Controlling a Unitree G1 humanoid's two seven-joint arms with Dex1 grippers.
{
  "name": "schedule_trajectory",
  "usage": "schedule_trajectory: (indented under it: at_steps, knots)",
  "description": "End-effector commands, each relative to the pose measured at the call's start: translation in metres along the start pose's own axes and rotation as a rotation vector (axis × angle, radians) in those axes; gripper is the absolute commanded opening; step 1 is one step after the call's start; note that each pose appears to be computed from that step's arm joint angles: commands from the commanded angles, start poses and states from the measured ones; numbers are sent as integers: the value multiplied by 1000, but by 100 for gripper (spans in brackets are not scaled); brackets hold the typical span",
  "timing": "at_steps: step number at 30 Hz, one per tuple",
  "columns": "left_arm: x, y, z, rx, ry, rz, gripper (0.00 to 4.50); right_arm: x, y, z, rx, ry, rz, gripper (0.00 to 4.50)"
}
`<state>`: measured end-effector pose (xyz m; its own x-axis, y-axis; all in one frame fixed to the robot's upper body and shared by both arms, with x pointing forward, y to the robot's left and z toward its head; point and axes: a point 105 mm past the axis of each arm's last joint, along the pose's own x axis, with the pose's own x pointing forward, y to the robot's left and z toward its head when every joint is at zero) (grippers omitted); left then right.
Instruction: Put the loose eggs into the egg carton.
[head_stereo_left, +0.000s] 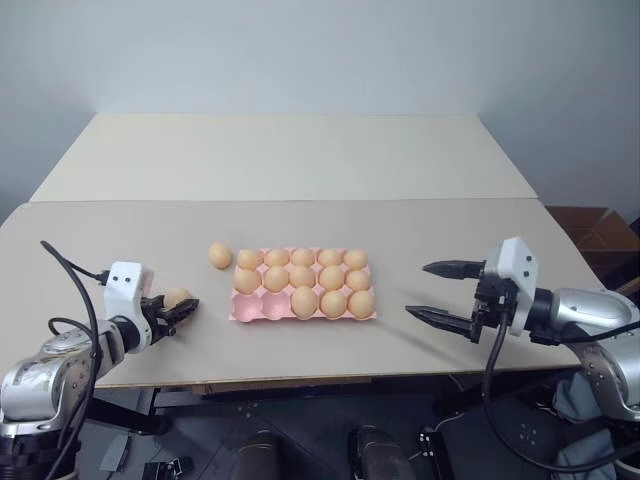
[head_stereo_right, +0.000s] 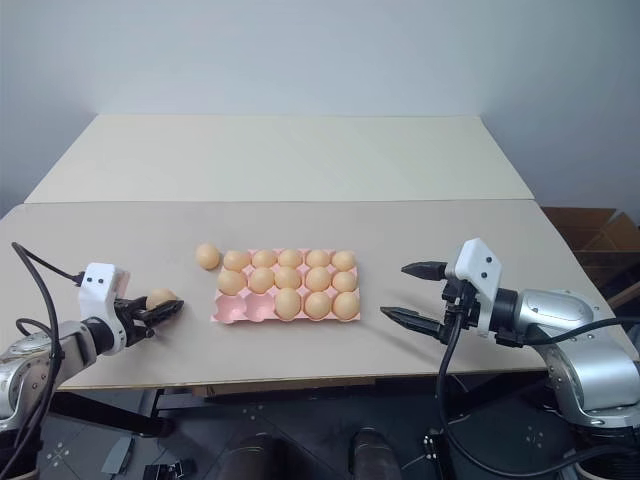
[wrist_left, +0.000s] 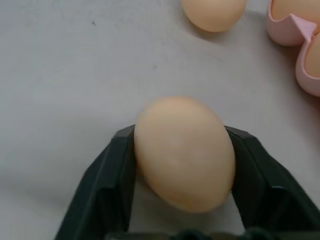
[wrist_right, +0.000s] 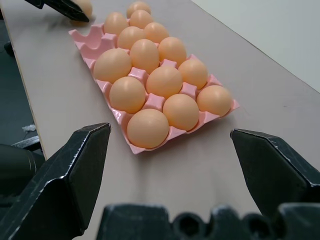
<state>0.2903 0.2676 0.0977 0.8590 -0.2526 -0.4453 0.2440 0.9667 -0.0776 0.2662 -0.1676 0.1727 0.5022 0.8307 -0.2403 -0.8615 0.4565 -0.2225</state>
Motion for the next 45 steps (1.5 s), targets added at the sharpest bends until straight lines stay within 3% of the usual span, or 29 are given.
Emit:
schedule_trajectory:
  at_steps: [1,8,14,19,21,27,31,35,41,45]
  knots:
    - [-11,-13,22,138,-110,-90,236,-1,2,17,-59,-56,-10,450]
    - [-35,-72,54,335,-245,-458,236,2,3,17,-61,-61,-12,450]
    - [-11,-120,51,383,-234,-628,236,4,4,17,-62,-62,-22,450]
    - [4,-135,47,391,-191,-674,236,3,5,17,-60,-62,-30,450]
    - [10,-138,45,405,-158,-670,280,3,7,17,-58,-62,-33,450]
    - [0,-130,53,422,-176,-664,448,1,10,18,-50,-62,-46,450]
    - [-8,-119,65,445,-238,-602,448,1,10,18,-48,-62,-48,450]
    - [-33,-83,83,422,-323,-472,448,1,9,19,-52,-68,-38,450]
    - [-69,-30,66,400,-284,-282,448,2,8,18,-63,-67,-5,450]
    - [-94,-17,45,366,-243,-208,448,2,8,18,-68,-69,29,450]
